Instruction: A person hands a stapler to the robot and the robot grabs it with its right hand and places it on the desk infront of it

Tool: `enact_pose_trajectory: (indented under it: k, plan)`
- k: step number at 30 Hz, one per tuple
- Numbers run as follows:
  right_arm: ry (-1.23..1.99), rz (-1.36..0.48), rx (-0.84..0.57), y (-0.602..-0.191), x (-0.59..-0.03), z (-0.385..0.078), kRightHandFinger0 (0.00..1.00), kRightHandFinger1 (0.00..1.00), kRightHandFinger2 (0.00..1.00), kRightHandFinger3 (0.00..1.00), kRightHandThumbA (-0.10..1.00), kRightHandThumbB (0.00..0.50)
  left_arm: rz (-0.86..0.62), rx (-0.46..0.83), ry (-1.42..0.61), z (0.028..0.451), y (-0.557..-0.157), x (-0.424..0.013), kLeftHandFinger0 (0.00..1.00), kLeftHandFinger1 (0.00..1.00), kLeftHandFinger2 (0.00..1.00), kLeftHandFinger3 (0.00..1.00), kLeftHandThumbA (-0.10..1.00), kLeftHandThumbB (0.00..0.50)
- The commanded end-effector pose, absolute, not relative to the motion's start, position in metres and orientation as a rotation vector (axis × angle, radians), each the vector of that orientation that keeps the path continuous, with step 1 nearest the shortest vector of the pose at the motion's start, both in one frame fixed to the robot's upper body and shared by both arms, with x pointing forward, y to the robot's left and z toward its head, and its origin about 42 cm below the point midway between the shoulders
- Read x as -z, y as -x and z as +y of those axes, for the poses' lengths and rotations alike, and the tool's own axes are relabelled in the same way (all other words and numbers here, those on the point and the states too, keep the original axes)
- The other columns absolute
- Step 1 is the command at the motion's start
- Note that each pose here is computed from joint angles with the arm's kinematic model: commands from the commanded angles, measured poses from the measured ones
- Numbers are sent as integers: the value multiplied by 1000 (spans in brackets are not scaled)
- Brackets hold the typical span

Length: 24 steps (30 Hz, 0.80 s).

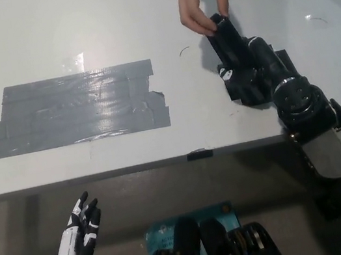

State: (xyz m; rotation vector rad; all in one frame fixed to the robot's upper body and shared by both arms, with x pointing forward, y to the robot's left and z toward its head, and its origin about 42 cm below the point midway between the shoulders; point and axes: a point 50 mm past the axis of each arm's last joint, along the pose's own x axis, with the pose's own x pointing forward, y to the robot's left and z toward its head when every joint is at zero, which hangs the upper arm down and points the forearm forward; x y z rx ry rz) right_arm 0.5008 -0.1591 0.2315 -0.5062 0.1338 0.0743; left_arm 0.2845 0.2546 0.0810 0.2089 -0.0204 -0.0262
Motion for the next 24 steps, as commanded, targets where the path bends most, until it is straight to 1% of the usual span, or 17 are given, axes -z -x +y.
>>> enact_pose_trajectory:
  k: [1,2,3,6,7,8,13,14,15,16,18,19,20,23,24]
  plan:
    - [507,69,-76,-501,-258,-158,68,544,866,836,-100,162,-98,44,-245,256,-289,-94,1000,937,906,1000,875,356]
    - [509,66,-77,-501,-259,-158,67,541,866,836,-100,162,-100,45,-244,256,-290,-95,1000,936,905,1000,874,356]
    - [515,59,-76,-501,-261,-159,86,556,877,841,-100,166,-98,44,-244,256,-290,-95,1000,933,901,1000,873,357]
    - [527,32,-81,-498,-268,-159,109,575,915,864,-100,163,-102,46,-248,256,-289,-96,1000,933,895,1000,864,345]
    - [529,11,-90,-497,-274,-158,113,580,920,870,-100,147,-101,47,-247,256,-289,-95,1000,930,892,1000,863,347]
    - [529,-5,-97,-495,-279,-158,124,594,916,874,-100,146,-101,48,-248,256,-289,-95,1000,929,890,1000,863,347]
    - [563,-82,-178,-490,-305,-149,98,566,880,882,-100,131,-90,45,-240,258,-287,-93,996,930,894,1000,859,360]
    - [569,-86,-184,-489,-307,-149,90,560,878,893,-100,134,-88,45,-239,258,-287,-92,999,933,897,1000,858,367]
    - [582,-93,-199,-491,-312,-146,90,563,901,922,-100,141,-87,44,-235,258,-288,-93,999,939,906,1000,846,370]
    - [598,-101,-217,-493,-318,-142,90,563,907,929,-100,141,-86,43,-230,258,-290,-94,999,940,908,1000,845,370]
    - [643,-101,-245,-495,-321,-137,122,610,964,1000,-100,133,-86,46,-231,257,-289,-94,996,932,905,1000,844,358]
    - [667,-97,-260,-497,-323,-134,134,617,962,1000,-100,131,-92,47,-236,257,-290,-94,993,927,901,1000,850,355]
    - [686,-86,-279,-500,-323,-132,167,634,974,1000,-100,144,-97,49,-238,257,-290,-95,992,925,898,1000,851,354]
    - [745,-38,-332,-506,-313,-126,154,620,948,975,-100,139,-91,46,-243,257,-288,-94,979,925,897,1000,859,359]
    - [765,-20,-345,-508,-310,-124,170,665,955,965,-100,141,-93,45,-248,257,-287,-94,972,916,887,1000,864,354]
